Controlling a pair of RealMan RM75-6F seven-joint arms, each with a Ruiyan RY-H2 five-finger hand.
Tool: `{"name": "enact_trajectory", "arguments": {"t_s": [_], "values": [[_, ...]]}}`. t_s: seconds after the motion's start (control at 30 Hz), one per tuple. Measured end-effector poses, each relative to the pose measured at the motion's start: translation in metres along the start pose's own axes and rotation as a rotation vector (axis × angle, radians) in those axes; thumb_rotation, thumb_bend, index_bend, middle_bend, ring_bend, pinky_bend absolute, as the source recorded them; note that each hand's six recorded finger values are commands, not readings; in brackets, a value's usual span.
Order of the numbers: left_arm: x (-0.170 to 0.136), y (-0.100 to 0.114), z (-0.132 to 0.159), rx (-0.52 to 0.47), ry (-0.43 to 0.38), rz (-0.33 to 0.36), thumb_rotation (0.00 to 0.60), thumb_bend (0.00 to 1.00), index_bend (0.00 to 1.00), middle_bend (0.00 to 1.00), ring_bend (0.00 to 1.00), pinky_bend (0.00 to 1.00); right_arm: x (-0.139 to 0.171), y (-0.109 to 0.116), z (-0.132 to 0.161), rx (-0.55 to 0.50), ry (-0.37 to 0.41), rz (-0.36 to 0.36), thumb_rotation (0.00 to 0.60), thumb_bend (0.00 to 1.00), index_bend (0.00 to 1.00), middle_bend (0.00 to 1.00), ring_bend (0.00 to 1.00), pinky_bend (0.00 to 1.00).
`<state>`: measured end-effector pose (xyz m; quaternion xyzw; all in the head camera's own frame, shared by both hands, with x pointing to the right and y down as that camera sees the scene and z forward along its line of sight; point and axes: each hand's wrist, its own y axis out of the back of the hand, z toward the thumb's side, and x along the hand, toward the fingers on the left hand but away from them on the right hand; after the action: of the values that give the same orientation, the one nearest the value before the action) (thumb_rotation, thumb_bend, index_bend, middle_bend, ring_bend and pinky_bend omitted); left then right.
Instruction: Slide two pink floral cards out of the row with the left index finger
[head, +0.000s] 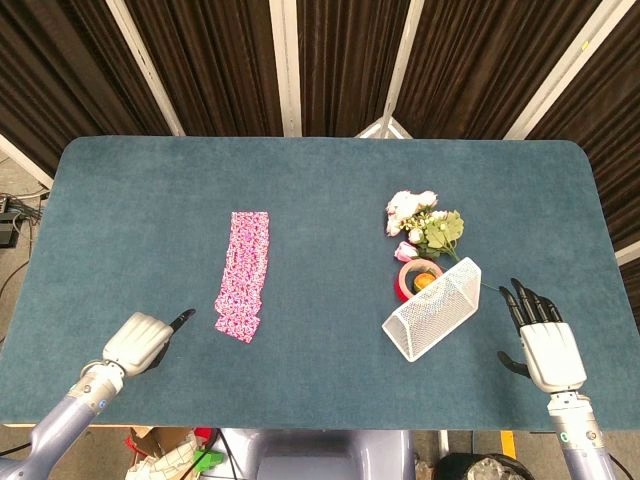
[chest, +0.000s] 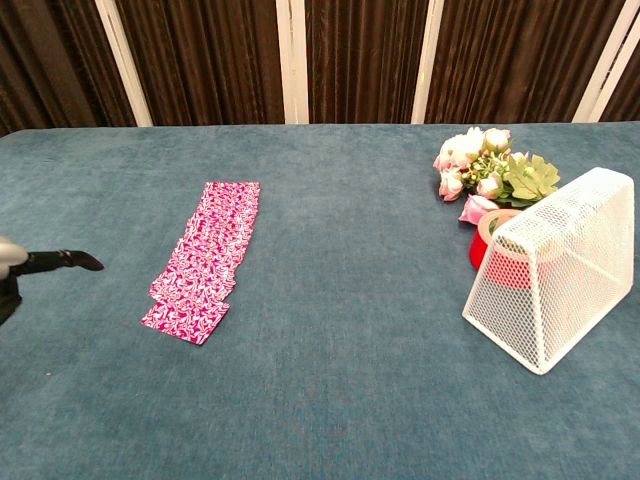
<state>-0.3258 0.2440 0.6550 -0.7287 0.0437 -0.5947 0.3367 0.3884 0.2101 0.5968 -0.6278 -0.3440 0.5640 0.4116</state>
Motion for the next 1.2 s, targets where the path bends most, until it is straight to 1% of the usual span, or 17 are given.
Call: {"name": "enact_trajectory", "arguments": {"t_s": [0.23,0.33,0.8,1.2], "values": [[0.014,-0.005,0.02,0.043,-0.044,-0.02,0.6,1.0,0.05,0.81,0.75,0.67,-0.001,-0.002,0.001,0.004,0.002,0.006,0.6,0.18,0.0,0.0,0.13,0.18],[0.018,-0.005,0.027,0.043,-0.058,-0.019,0.6,1.0,0.05,0.81,0.75,0.67,-0.001,-0.002,0.001,0.004,0.001,0.006,0.6,0.18,0.0,0.0,0.13,0.18],[0.034,-0.013,0.047,0.077,-0.066,-0.07,0.6,1.0,0.0,0.81,0.75,0.67,-0.001,0.001,-0.004,-0.011,-0.01,-0.002,0.6,0.18,0.0,0.0,0.13,0.18],[0.046,-0.007,0.066,0.093,-0.079,-0.071,0.6,1.0,0.0,0.81,0.75,0.67,-0.001,0.002,-0.005,-0.016,-0.01,-0.004,0.6,0.18,0.0,0.0,0.13,0.18]]}}
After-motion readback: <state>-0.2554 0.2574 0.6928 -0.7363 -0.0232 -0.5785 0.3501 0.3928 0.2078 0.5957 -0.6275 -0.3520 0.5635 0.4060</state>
